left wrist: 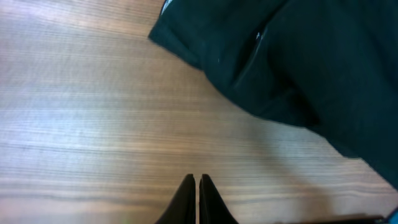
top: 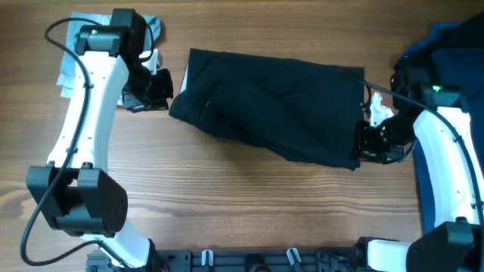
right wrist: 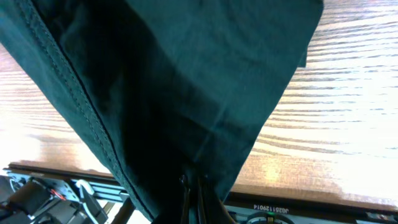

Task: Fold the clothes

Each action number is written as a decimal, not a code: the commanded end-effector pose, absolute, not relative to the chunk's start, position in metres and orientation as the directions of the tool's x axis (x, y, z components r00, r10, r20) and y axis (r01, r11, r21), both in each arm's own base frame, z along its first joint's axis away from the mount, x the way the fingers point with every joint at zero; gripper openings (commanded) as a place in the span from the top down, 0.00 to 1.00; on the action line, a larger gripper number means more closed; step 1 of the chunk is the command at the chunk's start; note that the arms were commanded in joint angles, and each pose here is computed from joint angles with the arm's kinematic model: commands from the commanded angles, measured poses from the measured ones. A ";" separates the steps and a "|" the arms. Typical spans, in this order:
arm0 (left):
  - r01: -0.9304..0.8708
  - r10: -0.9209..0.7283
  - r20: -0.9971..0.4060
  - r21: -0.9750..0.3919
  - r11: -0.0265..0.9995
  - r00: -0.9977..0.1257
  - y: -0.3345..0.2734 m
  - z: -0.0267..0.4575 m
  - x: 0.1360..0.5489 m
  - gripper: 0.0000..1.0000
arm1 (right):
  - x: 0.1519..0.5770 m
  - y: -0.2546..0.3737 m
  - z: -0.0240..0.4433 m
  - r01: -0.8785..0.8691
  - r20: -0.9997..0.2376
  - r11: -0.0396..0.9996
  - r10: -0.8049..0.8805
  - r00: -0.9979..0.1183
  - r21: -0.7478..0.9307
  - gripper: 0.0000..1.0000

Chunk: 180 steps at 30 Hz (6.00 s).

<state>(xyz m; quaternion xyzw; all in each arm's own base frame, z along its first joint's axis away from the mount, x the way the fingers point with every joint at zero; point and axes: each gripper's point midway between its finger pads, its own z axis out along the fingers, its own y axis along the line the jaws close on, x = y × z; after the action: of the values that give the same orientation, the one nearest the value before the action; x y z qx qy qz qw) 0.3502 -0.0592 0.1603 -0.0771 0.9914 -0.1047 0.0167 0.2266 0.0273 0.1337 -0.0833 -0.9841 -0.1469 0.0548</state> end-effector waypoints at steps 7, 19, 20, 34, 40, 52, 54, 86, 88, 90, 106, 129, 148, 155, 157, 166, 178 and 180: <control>0.239 0.064 -0.447 -0.349 0.906 -0.892 -0.139 0.115 0.458 0.28 | 0.235 0.031 0.122 0.173 0.089 0.937 0.153 -0.984 0.304 0.96; 0.287 0.142 -0.581 -0.166 0.943 -0.801 -0.142 0.031 0.529 0.40 | 0.246 0.030 0.121 0.148 0.038 0.941 0.143 -0.989 0.305 0.96; 0.287 0.142 -0.578 -0.167 0.943 -0.803 -0.142 0.030 0.528 0.45 | 0.247 0.030 0.121 0.147 0.035 0.941 0.143 -0.989 0.305 0.96; 0.295 0.155 -0.490 -0.223 0.929 -0.858 -0.147 0.009 0.507 0.33 | 0.255 0.029 0.121 0.137 0.002 0.942 0.144 -0.990 0.307 0.96; 0.289 0.156 -0.469 -0.226 0.930 -0.869 -0.147 -0.004 0.505 0.46 | 0.257 0.029 0.121 0.135 -0.007 0.942 0.144 -0.990 0.307 0.96; 0.336 0.126 -0.630 -0.225 0.915 -0.766 -0.143 0.148 0.493 0.96 | 0.252 0.029 0.121 0.141 0.012 0.941 0.144 -0.990 0.307 0.96; 0.319 0.124 -0.600 -0.230 0.919 -0.791 -0.134 0.168 0.470 0.96 | 0.249 0.029 0.121 0.145 0.025 0.941 0.144 -0.989 0.306 0.96; -0.209 -0.173 0.366 -0.061 0.976 -0.914 -0.072 0.079 0.215 0.12 | 0.229 0.014 0.115 0.290 0.130 0.938 0.269 -0.954 0.187 0.36; -0.201 -0.167 0.273 -0.100 0.974 -0.947 -0.076 0.102 0.237 0.14 | 0.257 0.012 0.138 0.268 0.022 0.941 0.269 -0.963 0.208 0.36; -0.178 -0.162 0.109 -0.163 0.970 -0.981 -0.082 0.144 0.269 0.16 | 0.287 0.009 0.169 0.238 -0.110 0.944 0.269 -0.957 0.230 0.39; -0.146 -0.194 -0.254 -0.193 0.970 -0.948 -0.099 0.078 0.459 0.96 | 0.451 0.028 0.062 -0.007 -0.342 0.978 0.067 -0.937 0.209 0.96; -0.155 -0.235 -0.395 -0.224 0.962 -0.888 -0.088 -0.025 0.538 0.96 | 0.516 -0.007 -0.079 0.038 -0.450 0.999 0.036 -0.893 0.005 0.96; -0.095 -0.310 -0.669 -0.338 0.936 -0.675 -0.057 0.229 0.560 0.89 | 0.541 -0.008 0.208 0.016 -0.774 1.000 0.005 -0.633 -0.007 0.67; -0.143 -0.226 -0.333 -0.254 0.957 -0.916 -0.093 0.129 0.489 0.96 | 0.444 0.027 0.142 -0.017 -0.380 0.980 0.061 -0.923 0.199 0.96; -0.141 -0.198 -0.251 -0.227 0.964 -0.948 -0.104 0.099 0.479 0.96 | 0.437 0.029 0.113 0.003 -0.285 0.977 0.064 -0.956 0.212 0.96; -0.151 -0.160 -0.056 -0.138 0.979 -0.986 -0.113 0.006 0.459 0.95 | 0.440 0.030 -0.007 0.044 -0.085 0.977 0.063 -0.994 0.209 0.96; -0.239 -0.261 -0.295 -0.109 0.965 -0.919 -0.058 -0.034 0.534 0.96 | 0.521 0.027 -0.045 -0.008 -0.366 0.980 0.067 -0.928 0.201 0.96; -0.253 -0.292 -0.364 -0.152 0.955 -0.884 -0.045 -0.031 0.556 0.96 | 0.545 0.019 -0.036 0.021 -0.458 0.985 0.099 -0.883 0.172 0.96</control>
<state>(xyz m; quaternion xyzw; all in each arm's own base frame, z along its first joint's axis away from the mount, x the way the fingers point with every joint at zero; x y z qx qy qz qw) 0.5499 -0.0869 0.0037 -0.1049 0.9715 -0.0812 0.1962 0.5475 0.0299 0.0016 -0.0071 -0.9603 -0.1147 -0.2543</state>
